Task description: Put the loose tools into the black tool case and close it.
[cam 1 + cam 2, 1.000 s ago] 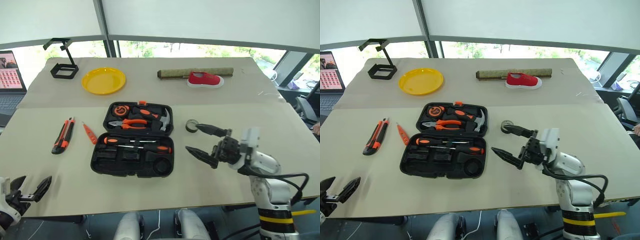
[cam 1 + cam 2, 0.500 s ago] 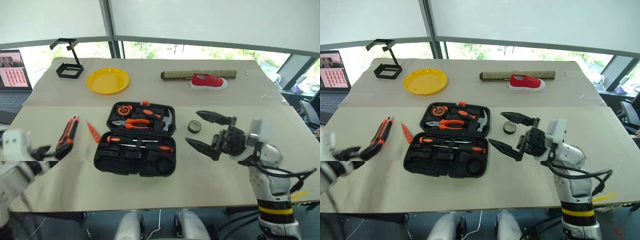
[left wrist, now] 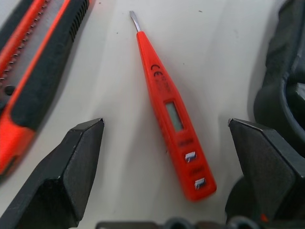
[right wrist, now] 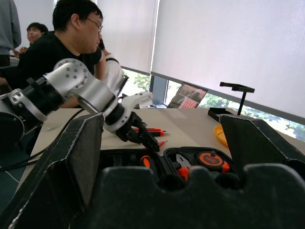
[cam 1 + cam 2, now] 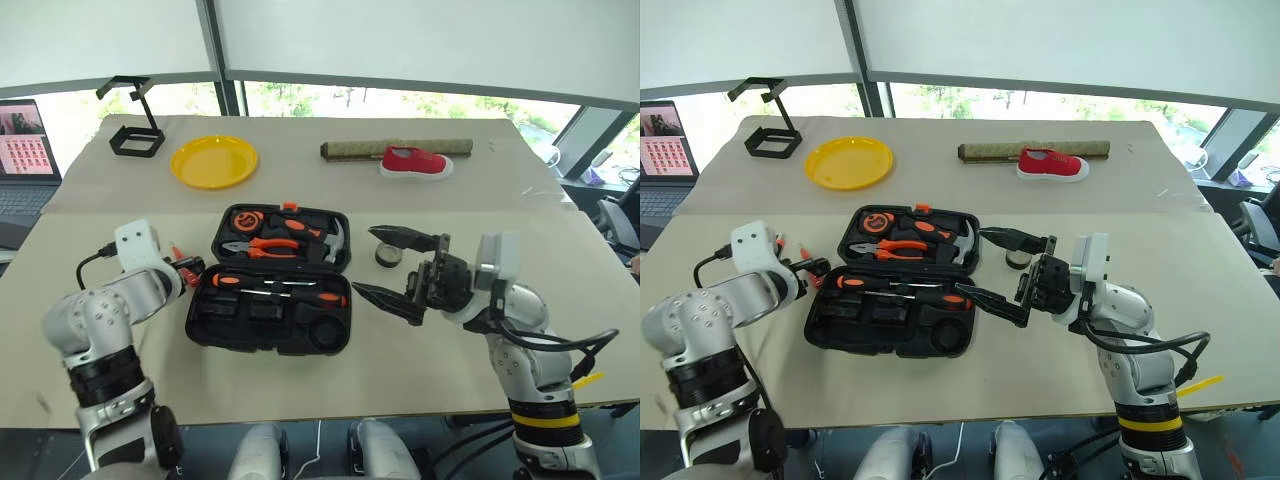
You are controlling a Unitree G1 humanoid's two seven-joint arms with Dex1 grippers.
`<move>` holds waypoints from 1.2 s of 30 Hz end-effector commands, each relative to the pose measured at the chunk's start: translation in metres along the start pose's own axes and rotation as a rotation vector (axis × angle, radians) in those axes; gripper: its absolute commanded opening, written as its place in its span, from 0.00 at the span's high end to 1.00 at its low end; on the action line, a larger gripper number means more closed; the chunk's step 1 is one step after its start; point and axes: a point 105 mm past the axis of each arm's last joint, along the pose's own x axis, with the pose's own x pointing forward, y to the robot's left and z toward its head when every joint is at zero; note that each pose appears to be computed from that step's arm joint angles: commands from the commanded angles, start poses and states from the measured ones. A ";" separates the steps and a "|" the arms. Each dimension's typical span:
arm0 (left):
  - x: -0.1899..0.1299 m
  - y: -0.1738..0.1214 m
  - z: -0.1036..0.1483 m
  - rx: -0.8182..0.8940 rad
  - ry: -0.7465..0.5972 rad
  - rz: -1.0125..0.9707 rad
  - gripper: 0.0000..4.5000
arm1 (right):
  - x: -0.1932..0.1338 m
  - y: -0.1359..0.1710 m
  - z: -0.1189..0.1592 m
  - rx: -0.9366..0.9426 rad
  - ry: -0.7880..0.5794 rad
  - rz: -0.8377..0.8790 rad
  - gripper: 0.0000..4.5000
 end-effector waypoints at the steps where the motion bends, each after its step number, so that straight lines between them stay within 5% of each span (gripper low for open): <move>1: 0.009 -0.005 0.006 0.017 -0.004 0.044 0.00 | 0.003 0.005 0.009 -0.022 -0.034 0.018 0.00; 10: 0.023 -0.003 0.000 0.050 0.045 0.092 0.00 | 0.002 0.004 0.012 -0.028 -0.040 0.009 0.00; 13: 0.025 -0.002 -0.006 0.036 0.074 0.098 0.18 | 0.001 0.003 0.011 -0.033 -0.039 0.012 0.00; 22: 0.020 0.008 -0.023 0.042 0.114 0.117 0.91 | 0.004 0.001 0.013 -0.045 -0.043 0.022 0.00; 28: 0.014 0.013 0.001 0.032 -0.001 0.080 0.91 | 0.005 0.000 0.011 -0.039 -0.037 0.029 0.00; 36: -0.036 -0.025 0.058 0.200 -0.329 -0.397 0.91 | 0.000 -0.001 0.013 -0.036 -0.011 0.023 0.00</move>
